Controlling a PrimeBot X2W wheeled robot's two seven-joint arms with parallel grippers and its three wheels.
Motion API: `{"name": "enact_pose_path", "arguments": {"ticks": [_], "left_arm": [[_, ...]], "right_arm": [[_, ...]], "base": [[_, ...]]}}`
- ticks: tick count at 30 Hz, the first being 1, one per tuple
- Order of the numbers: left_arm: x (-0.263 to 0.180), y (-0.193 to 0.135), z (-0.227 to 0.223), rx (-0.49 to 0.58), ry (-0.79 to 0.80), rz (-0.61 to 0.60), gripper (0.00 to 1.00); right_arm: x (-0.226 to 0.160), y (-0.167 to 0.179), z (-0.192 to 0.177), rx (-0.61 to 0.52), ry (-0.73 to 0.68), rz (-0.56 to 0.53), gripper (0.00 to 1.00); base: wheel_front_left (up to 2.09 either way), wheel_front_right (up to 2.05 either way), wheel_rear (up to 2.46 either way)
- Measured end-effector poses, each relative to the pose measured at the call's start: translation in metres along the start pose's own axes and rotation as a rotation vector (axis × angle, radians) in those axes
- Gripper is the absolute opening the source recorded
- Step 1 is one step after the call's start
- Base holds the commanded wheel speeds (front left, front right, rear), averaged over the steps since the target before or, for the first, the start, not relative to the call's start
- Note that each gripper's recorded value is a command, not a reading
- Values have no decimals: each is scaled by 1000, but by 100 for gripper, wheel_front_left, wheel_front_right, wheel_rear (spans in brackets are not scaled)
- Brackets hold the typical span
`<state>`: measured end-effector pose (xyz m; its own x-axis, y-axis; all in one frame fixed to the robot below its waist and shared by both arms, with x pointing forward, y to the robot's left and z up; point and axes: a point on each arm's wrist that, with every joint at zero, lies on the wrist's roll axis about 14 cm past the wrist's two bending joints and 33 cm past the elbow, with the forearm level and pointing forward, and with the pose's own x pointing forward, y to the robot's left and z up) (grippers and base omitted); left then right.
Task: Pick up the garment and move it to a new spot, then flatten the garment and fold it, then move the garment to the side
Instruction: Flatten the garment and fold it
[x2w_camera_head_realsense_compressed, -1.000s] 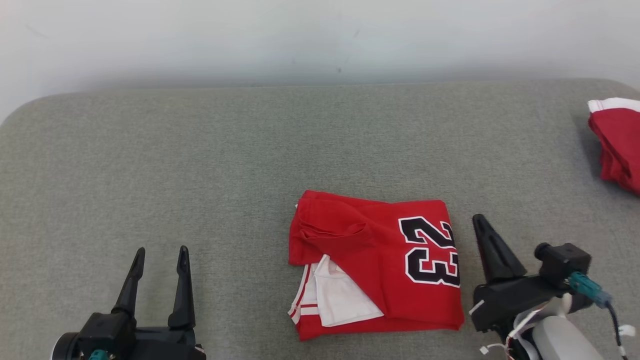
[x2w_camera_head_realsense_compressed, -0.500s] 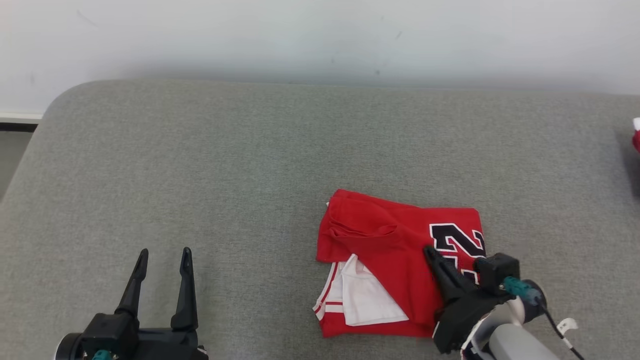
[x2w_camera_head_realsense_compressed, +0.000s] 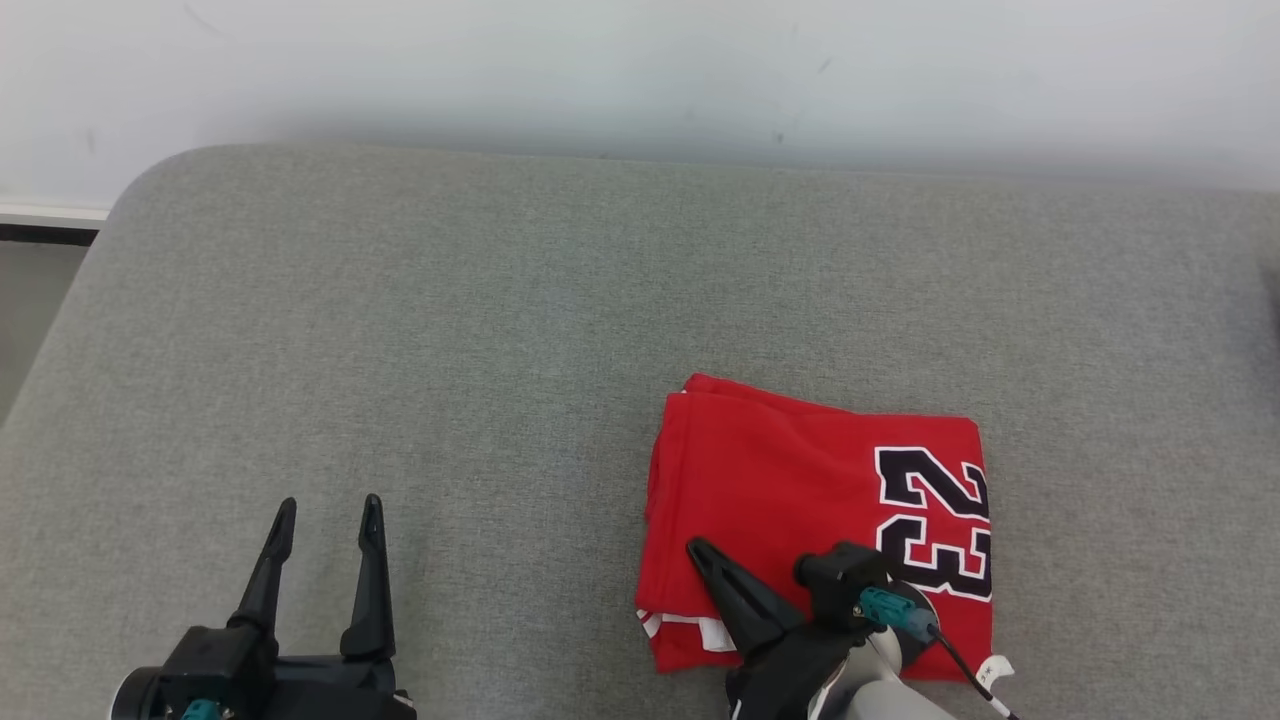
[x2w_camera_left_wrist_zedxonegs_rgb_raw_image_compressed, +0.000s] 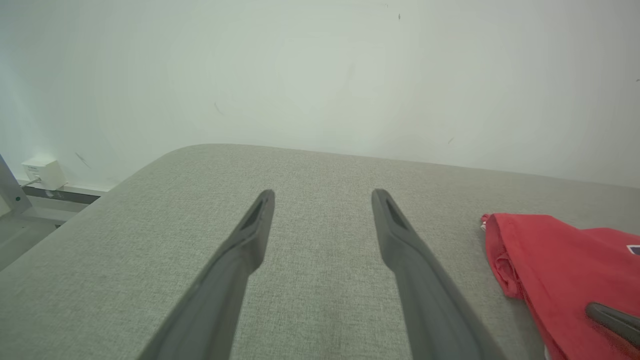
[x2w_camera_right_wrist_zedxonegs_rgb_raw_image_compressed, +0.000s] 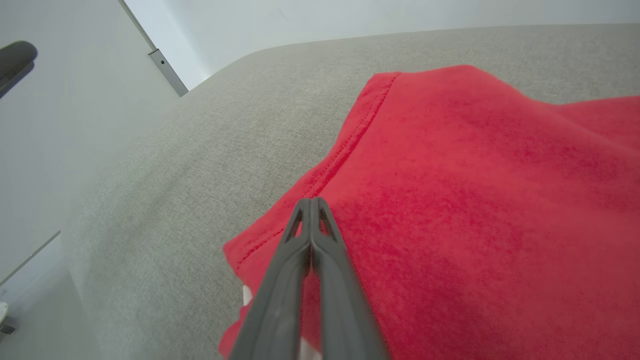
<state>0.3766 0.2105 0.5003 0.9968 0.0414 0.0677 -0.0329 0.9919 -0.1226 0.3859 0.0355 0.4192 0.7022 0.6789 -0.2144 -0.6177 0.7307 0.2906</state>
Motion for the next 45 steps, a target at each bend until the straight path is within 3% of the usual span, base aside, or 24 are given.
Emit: {"name": "enact_pose_path", "arguments": {"ticks": [5, 11, 19, 26, 27, 28, 29, 30, 37, 45], "left_arm": [[5, -4, -1, -5, -1, -9, 100], [13, -15, -2, -5, -2, -43, 100], [22, -35, 0, -3, -12, -101, 100], [26, -48, 3, 0, -25, -138, 100], [25, -49, 4, 1, -27, -142, 100], [25, -50, 5, 3, -29, -144, 100], [23, -51, 5, 8, -28, -148, 100], [21, -51, 4, 8, -26, -149, 100], [11, -47, 6, 20, -27, -141, 100], [-7, -36, 6, 25, -21, -110, 100]], "right_arm": [[3, -6, 37, -7, -109, -8, 0], [-22, -56, 95, -62, -289, -141, 0], [-88, -116, 112, -113, -373, -365, 0], [-138, -141, 109, -130, -397, -506, 0], [-143, -142, 108, -133, -400, -519, 10], [-148, -142, 107, -133, -406, -528, 35], [-153, -142, 107, -130, -410, -541, 86], [-157, -141, 105, -127, -415, -549, 100], [-174, -132, 93, -112, -415, -580, 100], [-171, -115, 94, -125, -424, -536, 100]], "base": [[0, 0, 0], [0, 0, 0], [0, 0, 0], [0, 0, 0], [0, 0, 0], [0, 0, 0], [0, 0, 0], [0, 0, 0], [0, 0, 0], [0, 0, 0]]}}
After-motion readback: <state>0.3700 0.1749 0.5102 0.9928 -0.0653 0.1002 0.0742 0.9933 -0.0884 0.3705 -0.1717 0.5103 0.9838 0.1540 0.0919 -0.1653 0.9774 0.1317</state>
